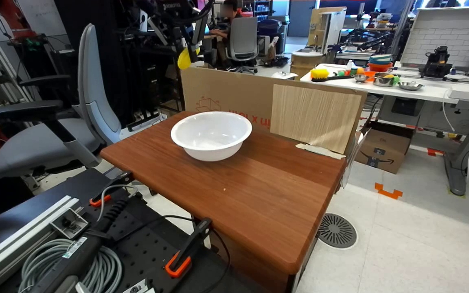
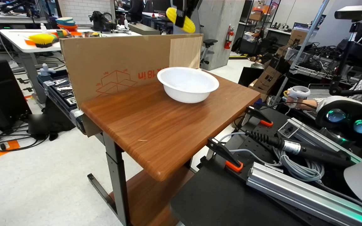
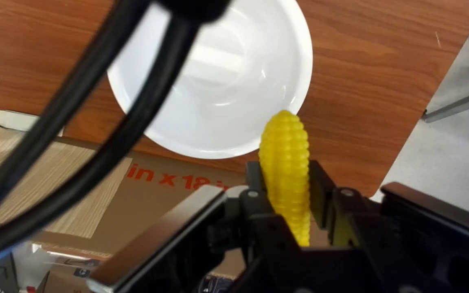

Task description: Put the corn toy in the bowl

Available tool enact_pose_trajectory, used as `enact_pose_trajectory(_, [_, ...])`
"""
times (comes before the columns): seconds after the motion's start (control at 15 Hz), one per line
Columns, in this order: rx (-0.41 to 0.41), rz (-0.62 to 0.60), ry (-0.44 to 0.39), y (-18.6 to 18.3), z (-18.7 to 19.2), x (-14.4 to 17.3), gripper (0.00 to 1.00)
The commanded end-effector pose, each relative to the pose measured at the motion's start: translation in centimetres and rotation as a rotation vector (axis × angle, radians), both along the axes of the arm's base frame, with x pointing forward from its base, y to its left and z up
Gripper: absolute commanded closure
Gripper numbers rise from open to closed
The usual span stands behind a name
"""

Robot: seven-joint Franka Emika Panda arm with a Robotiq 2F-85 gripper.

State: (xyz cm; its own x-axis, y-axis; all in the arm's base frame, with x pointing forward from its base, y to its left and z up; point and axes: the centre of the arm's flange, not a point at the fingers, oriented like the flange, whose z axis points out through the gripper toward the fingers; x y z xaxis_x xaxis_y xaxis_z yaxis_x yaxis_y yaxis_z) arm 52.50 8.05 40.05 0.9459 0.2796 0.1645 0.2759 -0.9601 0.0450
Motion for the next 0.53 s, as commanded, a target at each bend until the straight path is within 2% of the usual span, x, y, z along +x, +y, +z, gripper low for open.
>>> enact_pose_trajectory(0.0, [0.048,-0.058,0.02,-3.6,0.6,1.9,0.93])
enact_pose_trajectory(0.47, [0.041,-0.182,0.154,-7.5,-6.3,4.6,0.93])
